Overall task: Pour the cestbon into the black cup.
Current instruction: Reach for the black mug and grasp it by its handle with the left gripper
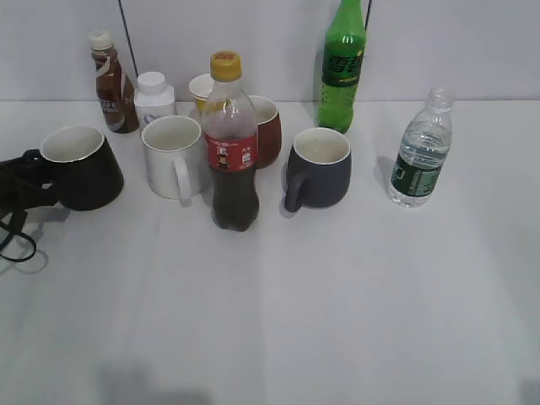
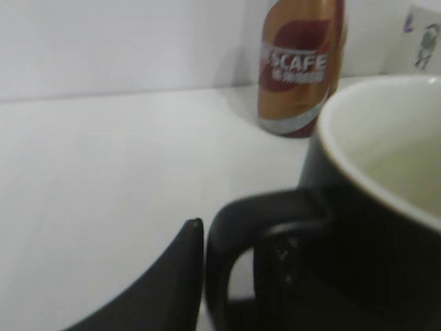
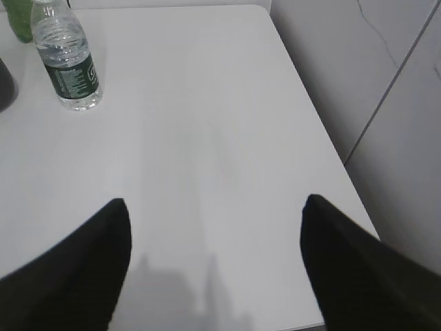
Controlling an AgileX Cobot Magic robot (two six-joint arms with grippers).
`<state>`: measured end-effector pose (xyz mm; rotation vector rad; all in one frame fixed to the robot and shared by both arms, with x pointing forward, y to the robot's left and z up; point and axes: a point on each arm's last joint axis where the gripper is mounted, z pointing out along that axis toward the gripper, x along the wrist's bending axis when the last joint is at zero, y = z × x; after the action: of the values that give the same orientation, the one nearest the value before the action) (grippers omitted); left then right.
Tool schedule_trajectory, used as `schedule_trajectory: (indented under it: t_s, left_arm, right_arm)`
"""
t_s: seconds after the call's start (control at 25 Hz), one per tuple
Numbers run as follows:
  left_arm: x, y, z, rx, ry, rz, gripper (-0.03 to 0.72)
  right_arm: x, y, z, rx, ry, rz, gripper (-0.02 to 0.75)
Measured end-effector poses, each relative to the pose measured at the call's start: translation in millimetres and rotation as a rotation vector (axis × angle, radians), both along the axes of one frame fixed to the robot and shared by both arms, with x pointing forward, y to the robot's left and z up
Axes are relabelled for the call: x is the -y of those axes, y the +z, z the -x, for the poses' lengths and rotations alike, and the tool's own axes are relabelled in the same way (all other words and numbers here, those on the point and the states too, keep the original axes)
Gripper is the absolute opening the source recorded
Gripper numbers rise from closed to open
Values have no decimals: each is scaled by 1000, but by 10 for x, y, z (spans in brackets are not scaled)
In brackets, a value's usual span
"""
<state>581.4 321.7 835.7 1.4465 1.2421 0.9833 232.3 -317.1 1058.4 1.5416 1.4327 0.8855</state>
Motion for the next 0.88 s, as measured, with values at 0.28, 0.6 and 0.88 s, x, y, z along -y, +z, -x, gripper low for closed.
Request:
schedule_trajectory:
  t_s: [0.28, 0.6, 0.88]
  left_arm:
    - [-2, 12, -113, 25, -17, -9, 177]
    - [-5, 5, -114, 23, -16, -17, 46]
    - [17, 214, 57, 6, -19, -37, 42]
  right_arm:
    - [0, 1, 0, 1, 0, 0, 588]
    - [0, 1, 0, 1, 0, 0, 588]
    - [-37, 127, -43, 101, 56, 33, 588]
